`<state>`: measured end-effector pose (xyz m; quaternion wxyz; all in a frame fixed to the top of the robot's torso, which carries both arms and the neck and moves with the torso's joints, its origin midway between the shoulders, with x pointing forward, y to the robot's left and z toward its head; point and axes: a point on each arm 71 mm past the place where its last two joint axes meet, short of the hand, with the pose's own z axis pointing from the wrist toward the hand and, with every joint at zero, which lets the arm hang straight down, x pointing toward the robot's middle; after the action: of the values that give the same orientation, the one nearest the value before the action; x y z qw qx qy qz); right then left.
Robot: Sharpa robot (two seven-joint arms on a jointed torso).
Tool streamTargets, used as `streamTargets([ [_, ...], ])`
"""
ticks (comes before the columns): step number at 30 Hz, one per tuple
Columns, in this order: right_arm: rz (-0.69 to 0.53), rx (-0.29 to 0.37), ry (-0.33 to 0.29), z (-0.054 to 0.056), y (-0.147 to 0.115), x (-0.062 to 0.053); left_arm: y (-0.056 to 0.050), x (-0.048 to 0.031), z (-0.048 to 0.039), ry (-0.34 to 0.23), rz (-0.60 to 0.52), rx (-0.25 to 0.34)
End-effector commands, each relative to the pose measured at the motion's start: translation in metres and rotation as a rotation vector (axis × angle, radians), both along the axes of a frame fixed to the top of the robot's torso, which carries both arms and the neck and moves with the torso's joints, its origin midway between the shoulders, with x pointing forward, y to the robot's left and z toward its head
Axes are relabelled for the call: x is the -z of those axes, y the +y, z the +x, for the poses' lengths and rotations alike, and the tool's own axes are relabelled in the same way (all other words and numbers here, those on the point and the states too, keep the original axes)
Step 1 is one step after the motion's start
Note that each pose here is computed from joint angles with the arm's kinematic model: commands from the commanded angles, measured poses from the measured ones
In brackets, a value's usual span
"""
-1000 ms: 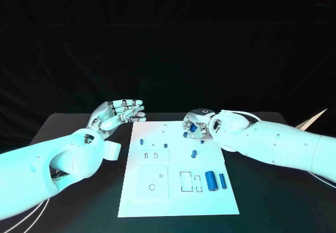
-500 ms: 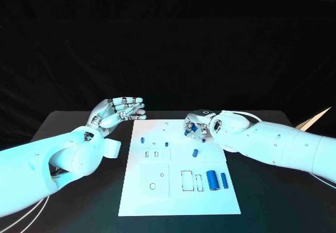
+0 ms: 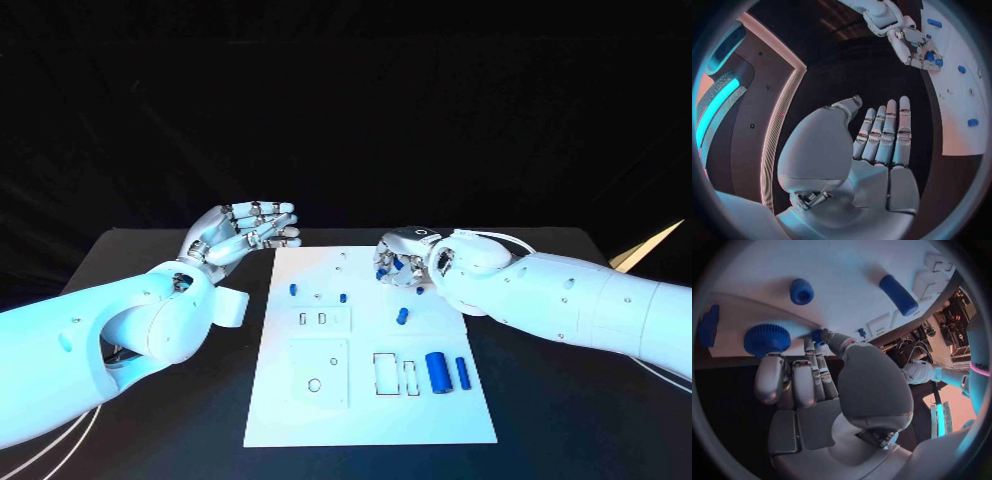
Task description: Assemble the parts on the task board
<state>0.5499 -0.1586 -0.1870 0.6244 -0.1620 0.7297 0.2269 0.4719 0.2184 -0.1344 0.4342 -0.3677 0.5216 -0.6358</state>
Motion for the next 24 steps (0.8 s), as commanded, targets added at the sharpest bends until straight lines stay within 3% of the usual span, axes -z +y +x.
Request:
streamTargets([
  [1, 0.023, 0.003, -0.018, 0.000, 0.002, -0.001, -0.001, -0.0014, 0.0002, -0.003, -0.001, 0.002],
  [13, 0.094, 0.044, -0.112, 0.002, 0.007, -0.010, 0.000, -0.0010, 0.0011, 0.000, 0.001, -0.002],
  [24, 0.149, 0.075, -0.193, 0.008, 0.030, -0.018, 0.001, -0.0009, 0.0024, 0.000, 0.003, -0.004],
])
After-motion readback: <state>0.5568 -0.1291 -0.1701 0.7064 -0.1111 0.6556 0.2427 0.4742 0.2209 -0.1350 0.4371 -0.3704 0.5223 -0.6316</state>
